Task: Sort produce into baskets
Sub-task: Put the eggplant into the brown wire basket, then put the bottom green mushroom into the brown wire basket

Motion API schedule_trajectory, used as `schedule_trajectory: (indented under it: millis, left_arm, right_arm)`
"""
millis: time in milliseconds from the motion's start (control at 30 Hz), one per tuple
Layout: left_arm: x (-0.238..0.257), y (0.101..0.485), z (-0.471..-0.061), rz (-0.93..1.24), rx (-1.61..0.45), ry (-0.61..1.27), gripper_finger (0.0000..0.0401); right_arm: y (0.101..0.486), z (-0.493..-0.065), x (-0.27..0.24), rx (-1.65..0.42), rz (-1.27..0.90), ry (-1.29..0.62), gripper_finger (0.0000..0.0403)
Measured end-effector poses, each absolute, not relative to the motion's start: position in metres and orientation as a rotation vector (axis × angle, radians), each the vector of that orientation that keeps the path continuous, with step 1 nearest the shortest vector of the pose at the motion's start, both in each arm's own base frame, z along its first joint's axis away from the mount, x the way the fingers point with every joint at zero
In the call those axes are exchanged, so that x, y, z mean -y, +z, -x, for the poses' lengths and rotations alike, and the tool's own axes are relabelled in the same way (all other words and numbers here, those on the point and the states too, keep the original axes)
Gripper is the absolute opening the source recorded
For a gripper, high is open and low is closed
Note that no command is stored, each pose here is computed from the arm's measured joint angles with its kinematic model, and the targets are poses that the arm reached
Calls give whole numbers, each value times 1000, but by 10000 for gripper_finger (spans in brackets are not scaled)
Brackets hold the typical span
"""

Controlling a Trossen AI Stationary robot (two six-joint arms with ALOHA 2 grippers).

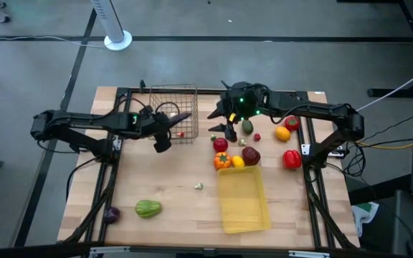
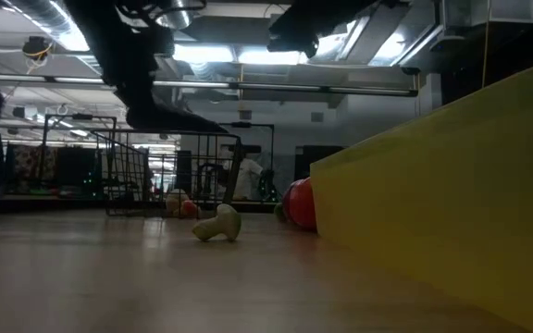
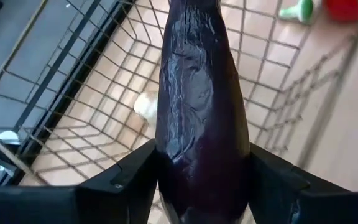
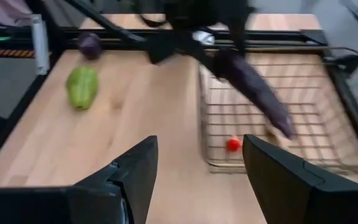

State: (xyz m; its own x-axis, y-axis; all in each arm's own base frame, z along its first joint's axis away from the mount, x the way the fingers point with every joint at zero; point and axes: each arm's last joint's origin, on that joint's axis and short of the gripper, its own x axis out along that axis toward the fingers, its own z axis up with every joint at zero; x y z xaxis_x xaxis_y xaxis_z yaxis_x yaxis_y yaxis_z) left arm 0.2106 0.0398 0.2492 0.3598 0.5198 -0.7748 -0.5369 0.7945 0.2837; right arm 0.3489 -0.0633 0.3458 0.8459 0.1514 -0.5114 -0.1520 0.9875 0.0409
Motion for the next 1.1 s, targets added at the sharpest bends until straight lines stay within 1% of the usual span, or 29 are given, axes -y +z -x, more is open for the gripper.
schedule_trajectory:
  millis: [233, 333, 667, 900, 1100]
  left_arm:
    - [-53, 237, -219, 3, -1052, 711, 248]
    - [-55, 237, -219, 9, -1051, 717, 260]
    - [-55, 241, -220, 62, -987, 735, 262]
    - [-55, 241, -220, 61, -989, 734, 262]
    - [-54, 241, -220, 80, -981, 744, 263]
  right_arm:
    - [334, -362, 31, -571, 23, 246, 234]
    - [325, -368, 20, -596, 26, 276, 234]
    - [282, -393, -10, -715, 48, 321, 234]
    - [250, -409, -37, -764, 68, 379, 234]
    - [222, -418, -63, -818, 128, 361, 234]
